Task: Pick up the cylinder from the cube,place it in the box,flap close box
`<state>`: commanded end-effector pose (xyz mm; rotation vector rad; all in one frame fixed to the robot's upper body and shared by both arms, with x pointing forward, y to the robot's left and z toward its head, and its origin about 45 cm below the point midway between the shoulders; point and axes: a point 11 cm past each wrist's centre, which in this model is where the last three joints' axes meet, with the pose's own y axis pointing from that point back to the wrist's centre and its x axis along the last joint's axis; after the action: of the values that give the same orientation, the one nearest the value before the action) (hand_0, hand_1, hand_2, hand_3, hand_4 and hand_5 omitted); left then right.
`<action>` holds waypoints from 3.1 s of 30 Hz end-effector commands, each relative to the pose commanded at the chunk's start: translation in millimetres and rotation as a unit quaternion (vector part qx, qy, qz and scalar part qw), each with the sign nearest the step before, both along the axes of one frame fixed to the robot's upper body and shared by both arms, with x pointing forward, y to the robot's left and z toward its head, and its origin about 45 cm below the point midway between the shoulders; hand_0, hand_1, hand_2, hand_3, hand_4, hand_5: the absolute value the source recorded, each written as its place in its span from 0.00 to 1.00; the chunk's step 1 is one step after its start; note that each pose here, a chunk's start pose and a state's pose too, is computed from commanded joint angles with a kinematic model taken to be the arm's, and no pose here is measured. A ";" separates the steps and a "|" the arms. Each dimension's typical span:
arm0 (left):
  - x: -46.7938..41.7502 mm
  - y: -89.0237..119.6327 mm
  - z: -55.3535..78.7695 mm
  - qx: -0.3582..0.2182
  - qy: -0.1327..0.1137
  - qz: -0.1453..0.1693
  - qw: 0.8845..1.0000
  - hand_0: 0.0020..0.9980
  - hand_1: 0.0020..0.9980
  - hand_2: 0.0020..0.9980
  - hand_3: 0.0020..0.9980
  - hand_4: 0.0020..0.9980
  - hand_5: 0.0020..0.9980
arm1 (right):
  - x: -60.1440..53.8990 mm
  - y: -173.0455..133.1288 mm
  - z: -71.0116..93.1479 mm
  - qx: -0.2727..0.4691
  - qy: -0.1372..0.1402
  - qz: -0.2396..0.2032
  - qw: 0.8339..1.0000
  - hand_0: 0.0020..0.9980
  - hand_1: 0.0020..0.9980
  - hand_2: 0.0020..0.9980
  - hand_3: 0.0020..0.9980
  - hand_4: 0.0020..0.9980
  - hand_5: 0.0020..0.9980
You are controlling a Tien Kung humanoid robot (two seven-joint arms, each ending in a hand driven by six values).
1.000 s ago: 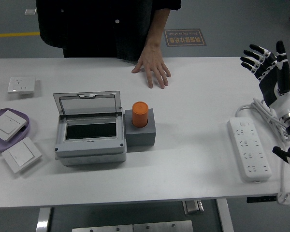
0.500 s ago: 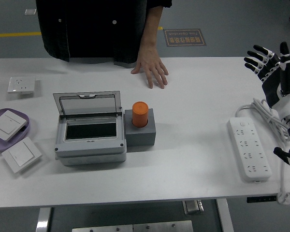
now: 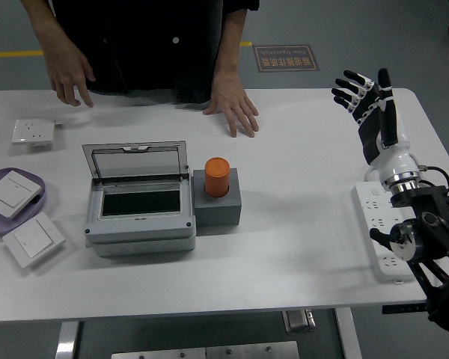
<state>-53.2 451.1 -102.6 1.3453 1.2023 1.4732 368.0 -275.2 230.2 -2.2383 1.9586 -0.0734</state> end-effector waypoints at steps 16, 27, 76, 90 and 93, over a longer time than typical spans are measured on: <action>3.5 2.2 0.7 0.001 0.000 -0.004 1.000 0.66 0.67 0.60 0.67 0.69 0.32 | 12.4 92.3 -46.6 -0.034 0.066 0.111 0.991 0.79 0.75 0.72 0.76 0.84 0.29; 4.6 0.6 0.0 0.000 0.000 -0.005 1.000 0.66 0.67 0.60 0.67 0.69 0.32 | 2.7 123.8 -64.2 -0.057 0.089 0.160 0.981 0.80 0.75 0.72 0.76 0.83 0.29; 12.8 -2.6 -1.4 -0.004 -0.004 -0.020 1.000 0.66 0.67 0.60 0.67 0.69 0.32 | -7.1 153.3 -89.7 -0.137 0.115 0.217 0.960 0.82 0.77 0.73 0.96 0.78 0.04; 15.2 -2.3 -1.3 -0.003 -0.007 -0.021 1.000 0.66 0.67 0.60 0.67 0.69 0.31 | -6.1 151.5 -89.2 -0.121 0.119 0.207 0.963 0.82 0.77 0.73 0.96 0.77 0.04; 15.2 -2.6 -1.5 -0.004 -0.007 -0.021 1.000 0.66 0.67 0.60 0.67 0.69 0.31 | -5.9 151.3 -88.4 -0.118 0.119 0.207 0.964 0.79 0.74 0.69 0.76 0.41 0.03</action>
<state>-38.0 448.5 -104.0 1.3454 1.1633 1.4451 362.2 -123.9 141.8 -2.8868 1.6061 0.0172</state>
